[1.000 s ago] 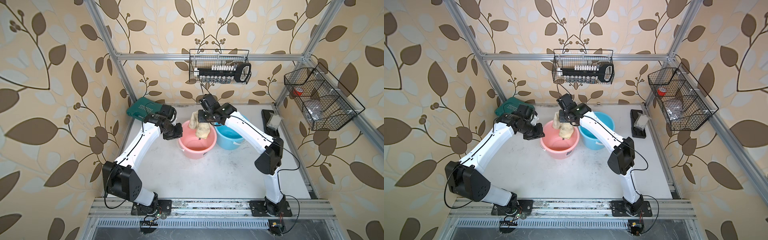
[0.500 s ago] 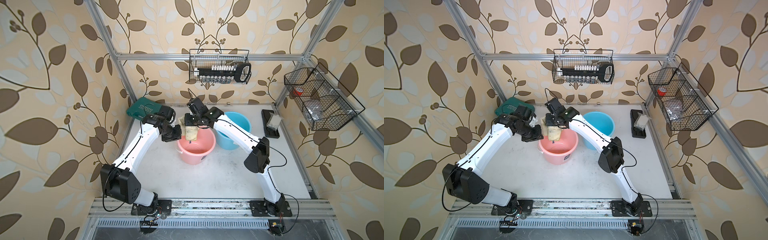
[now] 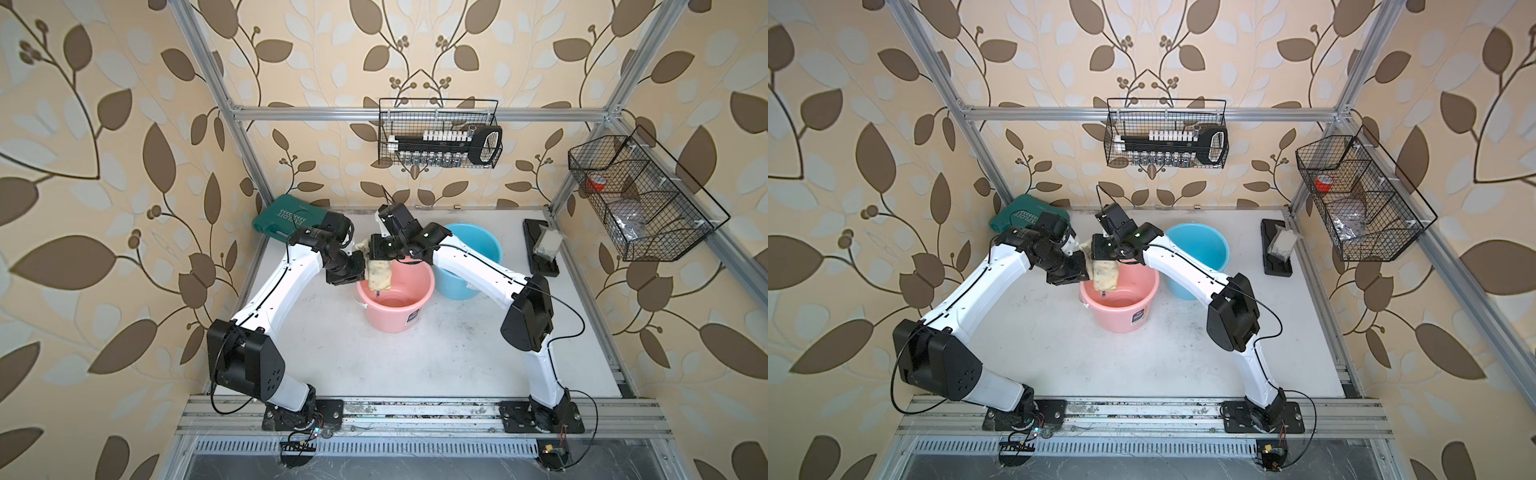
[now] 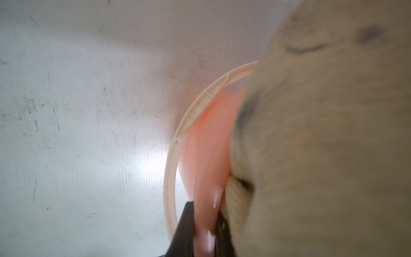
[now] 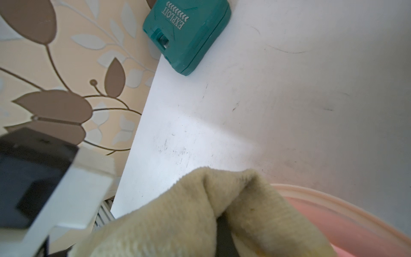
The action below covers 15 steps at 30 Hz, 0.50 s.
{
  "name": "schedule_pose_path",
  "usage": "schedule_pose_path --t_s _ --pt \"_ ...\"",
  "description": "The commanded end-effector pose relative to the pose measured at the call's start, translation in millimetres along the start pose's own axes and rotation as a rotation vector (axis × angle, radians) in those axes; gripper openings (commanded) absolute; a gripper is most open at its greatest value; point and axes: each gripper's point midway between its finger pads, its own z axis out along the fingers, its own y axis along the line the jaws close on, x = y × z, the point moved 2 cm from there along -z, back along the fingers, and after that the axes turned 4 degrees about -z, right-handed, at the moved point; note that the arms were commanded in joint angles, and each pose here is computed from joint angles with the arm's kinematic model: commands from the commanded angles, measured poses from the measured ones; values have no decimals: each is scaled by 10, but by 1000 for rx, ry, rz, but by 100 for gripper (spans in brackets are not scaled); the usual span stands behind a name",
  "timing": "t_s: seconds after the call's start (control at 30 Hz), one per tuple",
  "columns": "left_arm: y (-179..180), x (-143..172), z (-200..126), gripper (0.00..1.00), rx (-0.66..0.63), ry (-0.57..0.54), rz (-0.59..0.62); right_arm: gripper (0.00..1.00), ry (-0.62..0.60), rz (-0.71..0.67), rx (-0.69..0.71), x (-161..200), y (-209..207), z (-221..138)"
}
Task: Wipe the inside of the bucket with a cloth
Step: Wipe the dirt from the inside of the bucket.
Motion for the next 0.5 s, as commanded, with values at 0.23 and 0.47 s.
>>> schedule_pose_path --t_s 0.23,0.47 --pt "-249 -233 -286 0 78 -142 71 0 42 -65 444 62 -1113 -628" --pt "-220 -305 -175 0 62 -162 114 0 79 -199 390 261 -835 -769"
